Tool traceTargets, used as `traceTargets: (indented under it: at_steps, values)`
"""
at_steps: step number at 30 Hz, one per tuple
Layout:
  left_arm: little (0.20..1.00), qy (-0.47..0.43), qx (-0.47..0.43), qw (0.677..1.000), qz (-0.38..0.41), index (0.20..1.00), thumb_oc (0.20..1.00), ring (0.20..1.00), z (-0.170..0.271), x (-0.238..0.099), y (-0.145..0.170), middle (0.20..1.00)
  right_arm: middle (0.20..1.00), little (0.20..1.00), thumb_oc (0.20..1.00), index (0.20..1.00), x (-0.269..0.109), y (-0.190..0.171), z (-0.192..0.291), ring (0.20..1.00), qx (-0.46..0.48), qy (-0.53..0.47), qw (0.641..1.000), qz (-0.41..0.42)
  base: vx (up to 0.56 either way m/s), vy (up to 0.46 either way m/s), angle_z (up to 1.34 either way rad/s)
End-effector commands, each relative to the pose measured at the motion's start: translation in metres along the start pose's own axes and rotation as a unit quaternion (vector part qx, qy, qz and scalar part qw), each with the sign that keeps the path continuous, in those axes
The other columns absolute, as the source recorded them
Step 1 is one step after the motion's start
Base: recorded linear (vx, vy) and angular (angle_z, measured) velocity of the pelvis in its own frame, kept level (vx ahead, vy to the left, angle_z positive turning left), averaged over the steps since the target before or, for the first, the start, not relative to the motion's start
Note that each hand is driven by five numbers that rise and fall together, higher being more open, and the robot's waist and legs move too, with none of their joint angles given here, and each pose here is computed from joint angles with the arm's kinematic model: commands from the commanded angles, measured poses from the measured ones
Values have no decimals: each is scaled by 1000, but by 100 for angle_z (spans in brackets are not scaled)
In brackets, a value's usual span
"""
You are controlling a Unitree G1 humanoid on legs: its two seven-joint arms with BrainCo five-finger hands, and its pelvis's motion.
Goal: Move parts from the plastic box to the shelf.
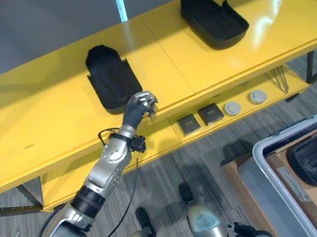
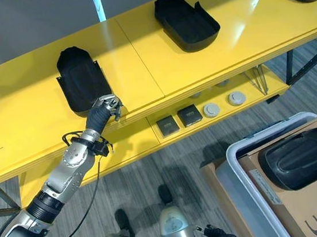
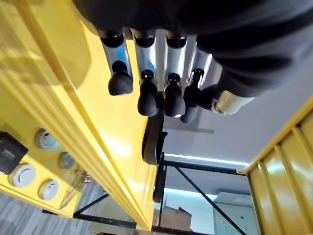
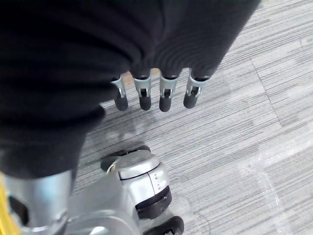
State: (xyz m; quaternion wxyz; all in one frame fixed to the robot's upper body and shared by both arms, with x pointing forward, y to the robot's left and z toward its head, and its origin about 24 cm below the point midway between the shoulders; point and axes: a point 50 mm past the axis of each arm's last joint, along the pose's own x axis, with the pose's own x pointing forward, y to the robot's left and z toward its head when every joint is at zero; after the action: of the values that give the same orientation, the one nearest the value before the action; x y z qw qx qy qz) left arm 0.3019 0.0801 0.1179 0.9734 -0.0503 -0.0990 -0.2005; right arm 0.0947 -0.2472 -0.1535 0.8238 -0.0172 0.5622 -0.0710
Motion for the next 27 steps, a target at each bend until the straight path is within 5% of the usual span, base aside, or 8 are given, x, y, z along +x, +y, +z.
traceTargets:
  at_steps: [1, 27]
  values:
    - [200, -40, 4, 999, 23, 200, 200, 200, 16, 9, 5, 200, 1000, 1000, 1000, 1000, 1, 5, 0, 1000, 0, 6, 1000, 5, 0, 0, 0]
    - [200, -97, 22, 983, 153, 200, 200, 200, 40, 32, 52, 200, 1000, 1000, 1000, 1000, 2, 8, 20, 1000, -4, -21, 1000, 11, 1, 0, -1]
